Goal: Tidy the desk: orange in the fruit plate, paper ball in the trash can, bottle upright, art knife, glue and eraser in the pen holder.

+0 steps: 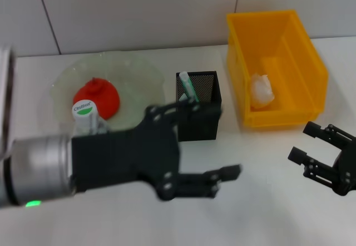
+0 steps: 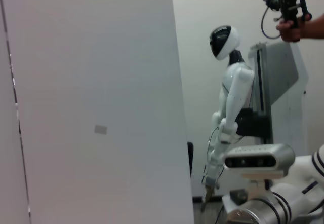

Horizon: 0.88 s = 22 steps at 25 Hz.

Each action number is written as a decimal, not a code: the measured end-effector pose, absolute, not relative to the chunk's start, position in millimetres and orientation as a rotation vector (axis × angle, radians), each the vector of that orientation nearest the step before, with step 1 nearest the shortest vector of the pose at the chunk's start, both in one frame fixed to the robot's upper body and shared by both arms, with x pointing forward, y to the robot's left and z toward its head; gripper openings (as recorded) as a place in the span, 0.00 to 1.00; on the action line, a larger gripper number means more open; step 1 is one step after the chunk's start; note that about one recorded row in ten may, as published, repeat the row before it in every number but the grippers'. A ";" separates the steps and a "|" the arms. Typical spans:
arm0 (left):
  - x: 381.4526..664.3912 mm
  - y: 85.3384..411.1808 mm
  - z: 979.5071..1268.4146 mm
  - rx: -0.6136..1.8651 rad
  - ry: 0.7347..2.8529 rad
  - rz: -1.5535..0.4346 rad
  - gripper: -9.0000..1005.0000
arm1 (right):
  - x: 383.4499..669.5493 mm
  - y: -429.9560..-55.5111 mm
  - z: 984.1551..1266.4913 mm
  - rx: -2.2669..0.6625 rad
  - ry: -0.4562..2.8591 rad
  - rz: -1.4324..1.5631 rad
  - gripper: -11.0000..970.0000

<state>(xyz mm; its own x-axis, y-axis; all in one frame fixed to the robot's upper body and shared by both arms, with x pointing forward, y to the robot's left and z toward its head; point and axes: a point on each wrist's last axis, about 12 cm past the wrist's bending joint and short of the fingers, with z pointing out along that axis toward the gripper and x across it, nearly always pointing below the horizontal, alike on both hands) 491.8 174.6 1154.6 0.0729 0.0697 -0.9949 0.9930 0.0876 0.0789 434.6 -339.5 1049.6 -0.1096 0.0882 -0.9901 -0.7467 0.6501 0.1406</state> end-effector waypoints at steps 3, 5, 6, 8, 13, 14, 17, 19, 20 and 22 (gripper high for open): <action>484.1 199.0 1111.3 1.133 1.212 -1.096 0.84 | 431.4 -338.1 1052.6 -0.613 1.512 0.805 0.75; 481.6 205.0 1100.0 1.108 1.221 -1.097 0.84 | 430.1 -335.6 1054.1 -0.655 1.507 0.835 0.75; 479.0 210.0 1089.0 1.088 1.232 -1.099 0.84 | 429.5 -333.7 1054.7 -0.678 1.503 0.856 0.75; 474.1 216.5 1069.9 1.054 1.269 -1.115 0.84 | 428.9 -329.1 1055.6 -0.731 1.498 0.902 0.75; 459.5 227.2 1035.5 1.007 1.377 -1.073 0.84 | 437.8 -311.2 1055.4 -0.853 1.499 1.017 0.75; 459.5 227.2 1035.5 1.007 1.377 -1.073 0.84 | 437.8 -311.2 1055.4 -0.853 1.499 1.017 0.75; 458.7 227.9 1033.7 1.006 1.385 -1.064 0.84 | 444.2 -302.3 1055.2 -0.886 1.505 1.062 0.75; 456.4 232.6 1030.6 0.997 1.414 -1.058 0.84 | 448.8 -296.5 1055.0 -0.913 1.517 1.090 0.75; 456.1 234.2 1030.3 0.996 1.419 -1.056 0.84 | 450.8 -294.2 1054.7 -0.927 1.525 1.098 0.78; 455.6 236.9 1029.0 0.995 1.432 -1.048 0.84 | 453.4 -291.0 1054.1 -0.946 1.534 1.105 0.80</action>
<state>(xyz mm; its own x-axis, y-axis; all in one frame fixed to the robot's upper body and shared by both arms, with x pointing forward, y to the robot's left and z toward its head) 455.6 236.9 1029.0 -0.1017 0.0373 -0.9941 0.9589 0.2699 -0.0879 453.4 -291.0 1054.1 -0.2131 -0.0450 -0.9760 -0.9400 0.2819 0.1923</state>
